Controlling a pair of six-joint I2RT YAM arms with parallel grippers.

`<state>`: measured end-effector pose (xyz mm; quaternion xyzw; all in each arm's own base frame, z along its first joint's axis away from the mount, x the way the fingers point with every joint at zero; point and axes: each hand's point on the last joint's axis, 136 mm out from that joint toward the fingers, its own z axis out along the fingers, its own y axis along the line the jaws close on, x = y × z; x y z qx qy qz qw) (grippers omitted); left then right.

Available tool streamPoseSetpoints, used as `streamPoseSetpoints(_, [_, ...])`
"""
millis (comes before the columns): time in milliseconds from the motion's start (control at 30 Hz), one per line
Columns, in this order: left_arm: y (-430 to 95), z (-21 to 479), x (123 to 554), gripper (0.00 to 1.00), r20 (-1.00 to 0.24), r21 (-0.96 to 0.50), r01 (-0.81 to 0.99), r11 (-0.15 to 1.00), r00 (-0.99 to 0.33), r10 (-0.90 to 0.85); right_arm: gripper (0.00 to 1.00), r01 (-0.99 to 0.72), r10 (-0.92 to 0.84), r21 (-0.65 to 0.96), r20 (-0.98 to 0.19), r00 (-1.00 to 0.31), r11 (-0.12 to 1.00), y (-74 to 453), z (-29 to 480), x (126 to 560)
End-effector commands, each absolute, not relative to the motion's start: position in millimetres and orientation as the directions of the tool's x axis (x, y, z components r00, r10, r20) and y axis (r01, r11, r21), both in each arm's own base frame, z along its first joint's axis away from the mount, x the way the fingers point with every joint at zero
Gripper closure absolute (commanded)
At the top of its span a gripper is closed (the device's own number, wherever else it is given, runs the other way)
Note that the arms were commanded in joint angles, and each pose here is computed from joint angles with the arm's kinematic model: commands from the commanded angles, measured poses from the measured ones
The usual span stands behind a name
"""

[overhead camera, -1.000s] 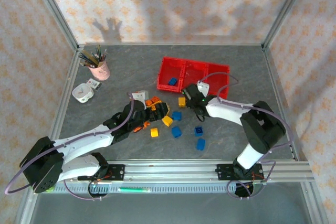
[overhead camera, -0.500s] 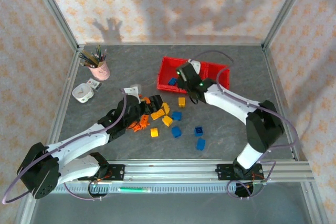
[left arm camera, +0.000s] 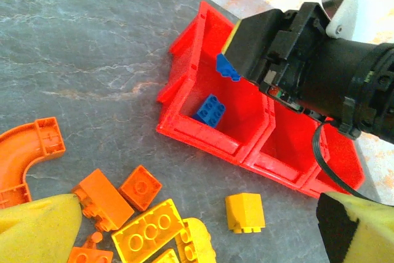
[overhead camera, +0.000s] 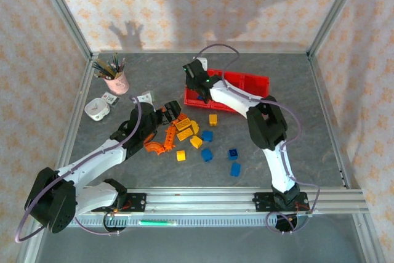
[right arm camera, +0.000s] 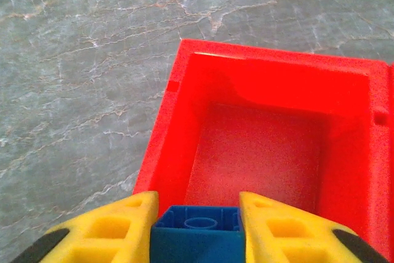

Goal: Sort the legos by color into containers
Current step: Place the lego in the container, then pick up the lego from the center of the table.

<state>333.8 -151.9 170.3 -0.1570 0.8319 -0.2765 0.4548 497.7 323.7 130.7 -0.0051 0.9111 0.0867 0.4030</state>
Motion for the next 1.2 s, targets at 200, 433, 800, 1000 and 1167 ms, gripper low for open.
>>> streamPoseSetpoints(200, [-158.0, 193.0, 343.9, 0.01, -0.687, -0.621, 0.036, 0.783, -0.507, -0.521, 0.45, -0.075, 0.044, 0.121, -0.760, -0.648, 0.990, 318.5, 151.5, 508.6])
streamPoseSetpoints(433, [-156.3, 196.4, 337.2, 0.01, -0.693, -0.614, 0.048, 0.788, -0.511, -0.509, 0.39, -0.109, 0.072, 0.182, -0.767, -0.638, 0.977, 305.3, 180.5, 477.3])
streamPoseSetpoints(800, [-163.5, 185.6, 312.2, 0.01, -0.668, -0.626, 0.082, 0.776, -0.571, -0.478, 0.31, -0.096, 0.090, 0.223, -0.699, -0.710, 0.970, 262.9, 172.4, 401.0])
streamPoseSetpoints(1000, [-180.9, 173.5, 294.3, 0.01, -0.660, -0.615, 0.103, 0.782, -0.611, -0.438, 0.29, -0.046, 0.123, 0.240, -0.641, -0.757, 0.970, 238.0, 144.2, 361.8])
streamPoseSetpoints(1167, [-197.4, 161.0, 279.9, 0.01, -0.634, -0.636, 0.112, 0.764, -0.640, -0.434, 0.28, -0.005, 0.164, 0.269, -0.601, -0.782, 0.963, 221.8, 120.4, 335.6])
